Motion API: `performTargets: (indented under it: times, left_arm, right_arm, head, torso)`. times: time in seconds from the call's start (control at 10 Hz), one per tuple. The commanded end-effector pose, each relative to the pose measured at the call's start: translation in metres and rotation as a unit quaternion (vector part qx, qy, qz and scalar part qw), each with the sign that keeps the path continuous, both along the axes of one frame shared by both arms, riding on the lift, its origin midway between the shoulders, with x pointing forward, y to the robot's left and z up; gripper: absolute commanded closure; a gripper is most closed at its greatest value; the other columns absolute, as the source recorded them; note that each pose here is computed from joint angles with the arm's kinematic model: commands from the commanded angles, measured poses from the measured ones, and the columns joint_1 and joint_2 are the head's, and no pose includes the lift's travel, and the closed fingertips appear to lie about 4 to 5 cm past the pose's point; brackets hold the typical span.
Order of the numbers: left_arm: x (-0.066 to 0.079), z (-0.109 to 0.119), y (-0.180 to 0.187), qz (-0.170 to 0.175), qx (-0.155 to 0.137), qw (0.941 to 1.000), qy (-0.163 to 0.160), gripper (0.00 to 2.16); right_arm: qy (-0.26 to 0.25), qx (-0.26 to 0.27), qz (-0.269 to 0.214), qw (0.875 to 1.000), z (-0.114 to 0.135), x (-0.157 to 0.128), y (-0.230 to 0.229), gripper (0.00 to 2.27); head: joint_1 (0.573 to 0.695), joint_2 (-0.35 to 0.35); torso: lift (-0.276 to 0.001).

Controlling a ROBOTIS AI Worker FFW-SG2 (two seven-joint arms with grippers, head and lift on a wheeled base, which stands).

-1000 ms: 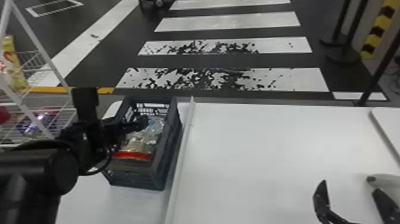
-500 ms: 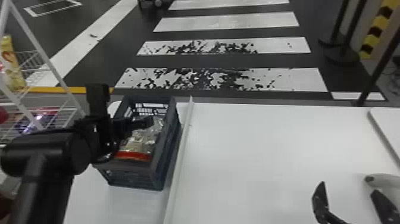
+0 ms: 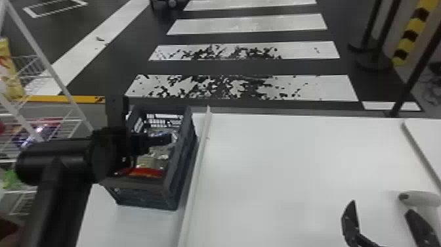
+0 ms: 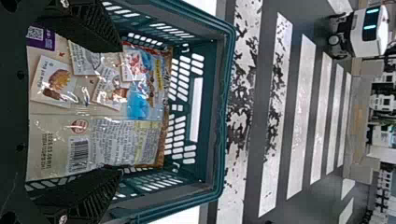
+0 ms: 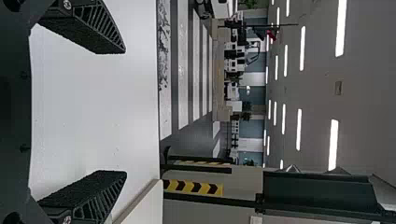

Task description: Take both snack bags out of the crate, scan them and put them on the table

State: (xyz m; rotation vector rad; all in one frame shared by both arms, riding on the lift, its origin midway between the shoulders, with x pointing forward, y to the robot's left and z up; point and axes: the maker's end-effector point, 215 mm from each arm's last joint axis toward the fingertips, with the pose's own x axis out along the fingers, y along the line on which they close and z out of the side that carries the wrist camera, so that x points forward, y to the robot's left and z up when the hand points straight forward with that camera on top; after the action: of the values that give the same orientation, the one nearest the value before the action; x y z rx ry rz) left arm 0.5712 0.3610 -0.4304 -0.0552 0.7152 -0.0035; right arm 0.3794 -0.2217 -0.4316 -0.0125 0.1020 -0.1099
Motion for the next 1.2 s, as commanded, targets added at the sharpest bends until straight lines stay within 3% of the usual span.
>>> performTargets:
  times: [0.0,0.5,0.6,0.7,0.8,0.9,1.0,1.1]
  left_arm:
    - [-0.003,-0.012,0.002,-0.001,0.008,0.9998,0.019,0.07]
    - [-0.009,-0.047,-0.004,-0.011,0.005,0.9978,0.065,0.10]
    - [-0.013,-0.053,-0.006,-0.014,-0.002,0.9970,0.076,0.24]
    - [-0.015,-0.056,-0.007,-0.025,-0.006,0.9962,0.084,0.58]
    - [-0.017,-0.060,-0.004,-0.026,-0.001,0.9956,0.090,0.72]
    - [-0.021,-0.065,-0.001,-0.024,0.005,0.9952,0.095,1.06]
    - [-0.026,-0.071,0.009,-0.001,0.029,0.9945,0.101,2.14]
    - [-0.027,-0.071,0.007,-0.005,0.027,0.9946,0.100,2.14]
  right_arm:
    - [0.000,-0.001,0.000,1.000,-0.001,0.001,0.000,0.06]
    - [0.000,0.000,0.002,1.000,-0.001,0.004,-0.001,0.06]
    - [0.000,-0.001,0.002,1.000,-0.001,0.004,-0.002,0.06]
    - [0.000,0.000,0.003,1.000,-0.001,0.004,-0.001,0.06]
    - [0.000,0.001,0.003,1.000,-0.001,0.004,0.000,0.06]
    - [-0.001,0.001,0.003,1.000,0.000,0.005,0.000,0.06]
    - [0.004,0.001,0.004,1.000,-0.003,0.005,0.000,0.06]
    - [0.004,0.001,0.003,1.000,-0.003,0.004,0.000,0.06]
  head:
    - [0.695,0.162]
    - [0.695,0.160]
    - [0.695,0.157]
    - [0.695,0.155]
    - [0.695,0.151]
    - [0.695,0.152]
    - [0.695,0.159]
    - [0.695,0.168]
  torso:
    - [-0.092]
    - [-0.092]
    - [-0.092]
    - [-0.092]
    - [-0.092]
    - [-0.092]
    - [-0.092]
    - [-0.092]
